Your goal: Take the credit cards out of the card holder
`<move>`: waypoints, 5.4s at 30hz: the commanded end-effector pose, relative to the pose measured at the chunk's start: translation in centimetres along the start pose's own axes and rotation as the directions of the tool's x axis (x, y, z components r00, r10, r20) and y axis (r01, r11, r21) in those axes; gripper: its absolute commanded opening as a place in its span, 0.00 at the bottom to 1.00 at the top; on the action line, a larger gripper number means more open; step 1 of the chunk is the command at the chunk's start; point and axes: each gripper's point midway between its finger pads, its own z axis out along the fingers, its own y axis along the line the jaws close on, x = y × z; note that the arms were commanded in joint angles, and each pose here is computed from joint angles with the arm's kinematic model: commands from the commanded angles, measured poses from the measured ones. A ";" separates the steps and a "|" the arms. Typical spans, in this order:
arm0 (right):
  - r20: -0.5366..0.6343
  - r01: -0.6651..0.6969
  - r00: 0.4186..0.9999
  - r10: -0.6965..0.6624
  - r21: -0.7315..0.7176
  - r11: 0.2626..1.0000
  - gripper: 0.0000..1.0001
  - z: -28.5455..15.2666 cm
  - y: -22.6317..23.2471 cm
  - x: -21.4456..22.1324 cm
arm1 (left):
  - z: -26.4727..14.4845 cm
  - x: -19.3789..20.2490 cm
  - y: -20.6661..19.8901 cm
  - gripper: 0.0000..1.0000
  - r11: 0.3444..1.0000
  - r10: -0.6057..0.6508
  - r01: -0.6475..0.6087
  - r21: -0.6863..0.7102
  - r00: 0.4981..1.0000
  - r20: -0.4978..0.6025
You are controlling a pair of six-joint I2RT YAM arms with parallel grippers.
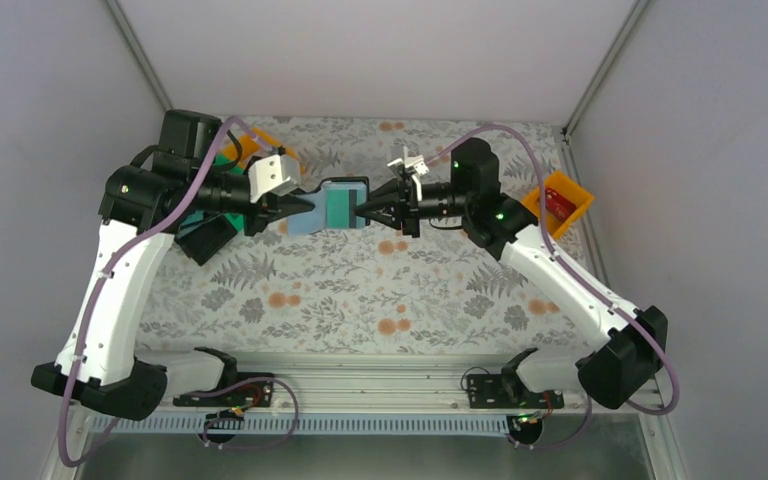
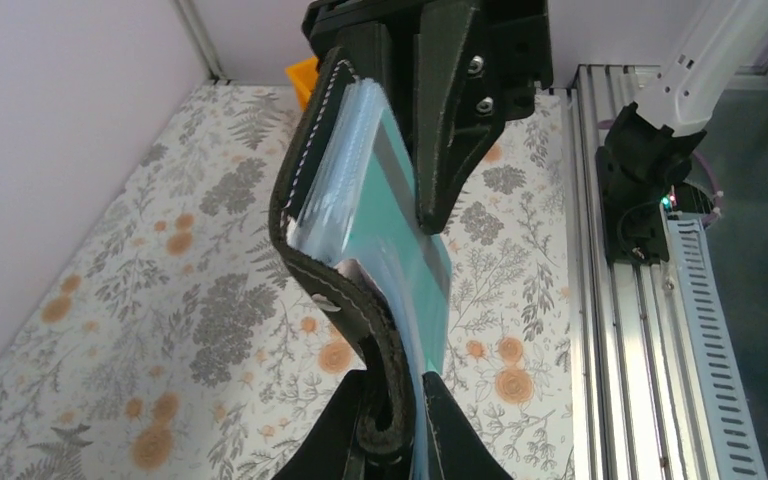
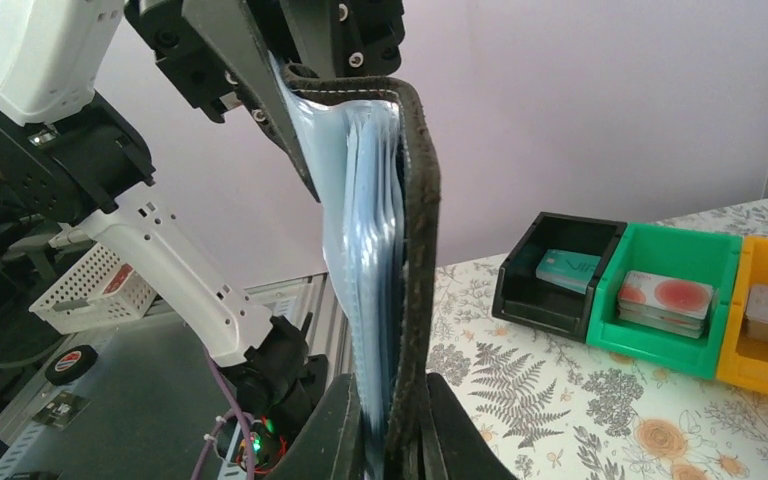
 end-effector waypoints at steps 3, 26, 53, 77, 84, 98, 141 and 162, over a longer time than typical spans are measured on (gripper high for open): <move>0.016 0.036 0.999 -0.036 0.019 0.999 0.04 -0.7 1.4 -1.0 | -0.5 -0.3 3.3 0.14 0.986 -0.050 0.053 -0.158 0.998 0.024; 0.072 -0.333 0.940 0.333 0.403 0.853 0.04 0.0 -7.4 0.4 | 2.1 1.7 4.0 0.43 0.950 -0.312 0.306 0.063 0.937 0.156; 0.066 -0.079 0.995 0.075 0.073 0.994 0.04 1.0 1.2 -3.2 | 4.0 3.5 4.3 0.39 0.917 -0.398 0.390 0.085 0.910 0.120; 0.056 0.001 0.998 0.001 -0.032 0.999 0.04 2.4 2.6 -2.8 | 0.1 -4.3 -1.8 0.29 0.879 -0.295 0.124 0.461 0.900 0.322; 0.050 0.024 0.999 -0.020 -0.087 0.996 0.04 2.5 3.6 -3.0 | -0.3 -6.0 -0.1 0.39 0.923 -0.245 0.116 0.366 0.911 0.330; 0.065 0.092 0.994 -0.085 -0.119 0.989 0.04 1.5 5.9 -3.2 | 1.6 -3.1 4.5 0.45 0.979 -0.201 0.188 0.078 0.951 0.234; 0.067 0.019 0.998 -0.022 0.044 0.999 0.20 -0.3 2.9 -1.3 | 0.5 -2.4 1.0 0.02 0.962 -0.221 0.167 0.216 0.940 0.258; 0.020 -0.270 0.961 0.277 0.296 0.916 0.04 0.3 -7.9 3.4 | 5.6 7.0 4.1 0.46 0.962 -0.256 0.245 0.121 0.963 0.087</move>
